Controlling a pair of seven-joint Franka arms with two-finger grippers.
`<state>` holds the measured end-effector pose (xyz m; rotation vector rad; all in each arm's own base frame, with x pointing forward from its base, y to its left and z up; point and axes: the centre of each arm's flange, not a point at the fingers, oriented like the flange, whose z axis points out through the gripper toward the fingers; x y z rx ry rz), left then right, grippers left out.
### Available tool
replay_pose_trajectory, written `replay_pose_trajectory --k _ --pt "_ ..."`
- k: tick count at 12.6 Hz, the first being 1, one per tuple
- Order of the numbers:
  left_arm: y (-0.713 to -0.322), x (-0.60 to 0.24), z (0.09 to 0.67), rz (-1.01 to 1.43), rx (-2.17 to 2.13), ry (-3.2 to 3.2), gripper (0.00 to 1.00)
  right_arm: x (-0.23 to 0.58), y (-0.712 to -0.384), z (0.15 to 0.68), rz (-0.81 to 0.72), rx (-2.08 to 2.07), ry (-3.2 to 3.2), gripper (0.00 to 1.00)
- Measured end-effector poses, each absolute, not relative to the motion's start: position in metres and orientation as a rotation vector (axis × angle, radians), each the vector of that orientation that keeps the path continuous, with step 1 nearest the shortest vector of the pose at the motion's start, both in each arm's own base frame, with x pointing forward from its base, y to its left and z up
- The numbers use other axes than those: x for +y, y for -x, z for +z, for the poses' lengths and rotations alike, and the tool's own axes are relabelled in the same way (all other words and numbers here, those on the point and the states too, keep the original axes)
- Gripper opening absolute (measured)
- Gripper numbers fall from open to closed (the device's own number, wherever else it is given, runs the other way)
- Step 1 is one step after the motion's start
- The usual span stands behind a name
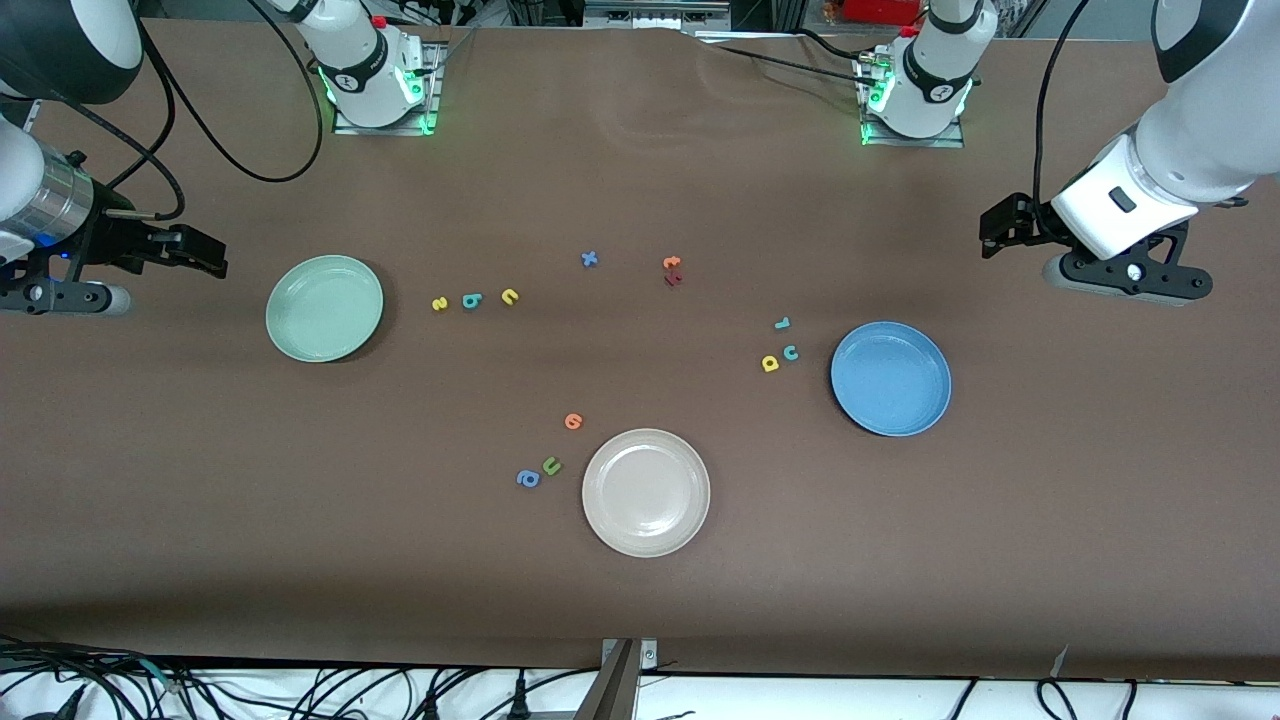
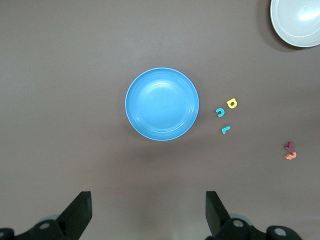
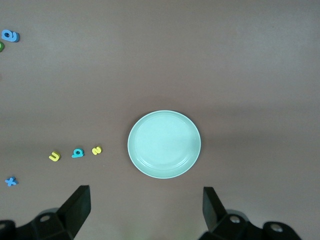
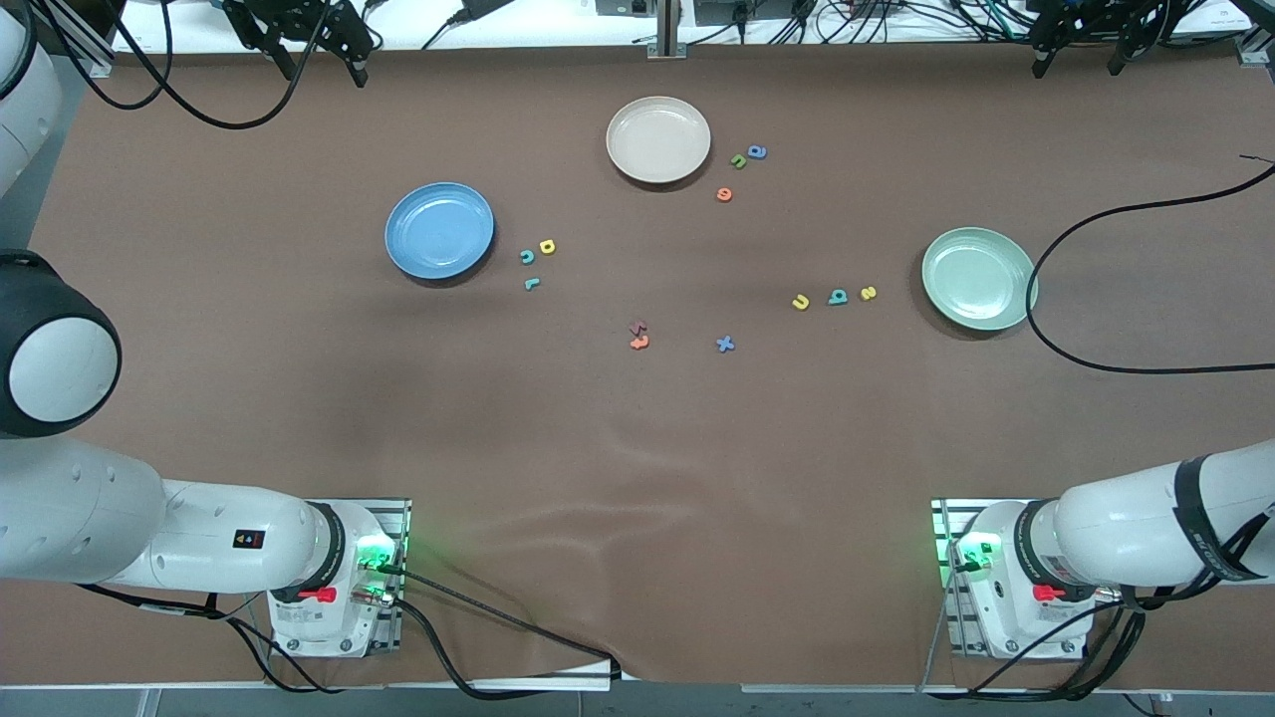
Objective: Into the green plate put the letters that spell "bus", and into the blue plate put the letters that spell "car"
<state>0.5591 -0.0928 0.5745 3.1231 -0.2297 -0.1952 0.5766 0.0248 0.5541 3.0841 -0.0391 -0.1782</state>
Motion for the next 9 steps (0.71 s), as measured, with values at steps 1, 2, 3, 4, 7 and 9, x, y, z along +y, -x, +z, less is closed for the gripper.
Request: replay_pose_trajectory --k 1,2,3,4,7,9 --pt "-0.5593 -0.0928 0.5741 -0.196 -0.230 -3.123 1.00 0.0248 -0.5766 0.5541 -0.178 -0.039 -3.084 1.00" --pt "-0.5594 -0.0928 0.5740 -0.197 -0.230 -3.123 1.00 0.0248 -0.5766 0.5540 -0.179 -0.039 -3.084 1.00" --pt "-0.5594 -0.0928 0.5739 -0.197 -0.230 -3.123 1.00 0.0250 -0.5765 0.5537 -0.179 -0.039 -3.084 1.00" --pt "-0.5594 -0.0928 0.5739 -0.197 -0.230 -3.123 1.00 0.0252 -0.5764 0.5532 -0.181 -0.038 -3.084 1.00" --pt "-0.5599 -0.0928 0.5727 -0.200 -0.230 -3.123 1.00 0.0254 -0.5761 0.5513 -0.187 -0.038 -3.083 1.00" --pt "-0.5603 -0.0929 0.5719 -0.202 -0.230 -3.123 1.00 0.0255 -0.5759 0.5505 -0.190 -0.038 -3.083 1.00"
